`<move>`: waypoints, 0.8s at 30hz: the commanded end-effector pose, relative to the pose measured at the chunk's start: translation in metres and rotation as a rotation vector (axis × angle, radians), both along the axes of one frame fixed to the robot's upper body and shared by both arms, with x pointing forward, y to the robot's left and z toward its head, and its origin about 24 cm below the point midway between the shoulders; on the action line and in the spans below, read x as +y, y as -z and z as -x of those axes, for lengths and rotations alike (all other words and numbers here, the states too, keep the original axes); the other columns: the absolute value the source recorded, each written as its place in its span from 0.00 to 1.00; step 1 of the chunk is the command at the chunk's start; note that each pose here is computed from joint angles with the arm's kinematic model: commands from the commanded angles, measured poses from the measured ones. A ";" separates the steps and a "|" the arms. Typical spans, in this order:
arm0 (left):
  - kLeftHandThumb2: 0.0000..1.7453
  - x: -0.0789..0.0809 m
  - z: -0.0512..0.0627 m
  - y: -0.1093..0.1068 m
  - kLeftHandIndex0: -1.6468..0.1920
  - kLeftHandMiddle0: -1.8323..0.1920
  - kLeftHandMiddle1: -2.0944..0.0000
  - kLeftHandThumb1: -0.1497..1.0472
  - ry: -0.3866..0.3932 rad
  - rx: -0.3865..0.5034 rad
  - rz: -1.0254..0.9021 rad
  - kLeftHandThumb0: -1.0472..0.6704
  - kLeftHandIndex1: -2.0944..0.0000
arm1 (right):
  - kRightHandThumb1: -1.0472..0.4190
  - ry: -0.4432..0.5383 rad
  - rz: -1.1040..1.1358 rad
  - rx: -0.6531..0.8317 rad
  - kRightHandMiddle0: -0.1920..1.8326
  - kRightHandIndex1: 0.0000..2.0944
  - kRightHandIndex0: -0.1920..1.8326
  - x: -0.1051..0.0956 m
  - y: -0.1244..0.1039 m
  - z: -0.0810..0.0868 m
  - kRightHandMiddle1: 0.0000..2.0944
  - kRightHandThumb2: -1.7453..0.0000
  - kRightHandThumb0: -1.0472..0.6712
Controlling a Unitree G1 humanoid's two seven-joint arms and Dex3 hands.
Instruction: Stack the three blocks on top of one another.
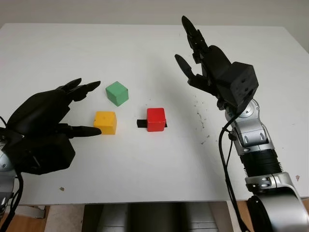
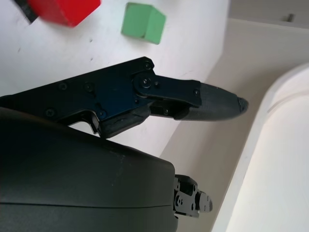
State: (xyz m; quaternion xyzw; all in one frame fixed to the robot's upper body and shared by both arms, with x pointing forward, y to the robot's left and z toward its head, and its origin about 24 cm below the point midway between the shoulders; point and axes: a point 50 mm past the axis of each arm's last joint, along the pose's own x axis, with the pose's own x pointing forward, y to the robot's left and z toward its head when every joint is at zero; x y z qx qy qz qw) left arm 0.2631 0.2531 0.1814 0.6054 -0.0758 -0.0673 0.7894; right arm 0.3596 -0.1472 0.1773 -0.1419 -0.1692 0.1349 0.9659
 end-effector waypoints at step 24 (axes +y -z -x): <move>0.04 -0.016 -0.031 0.043 0.71 0.88 0.97 0.94 -0.002 -0.019 -0.124 0.17 0.96 | 0.00 0.022 -0.130 0.067 0.00 0.01 0.00 -0.005 0.021 0.010 0.00 0.62 0.23</move>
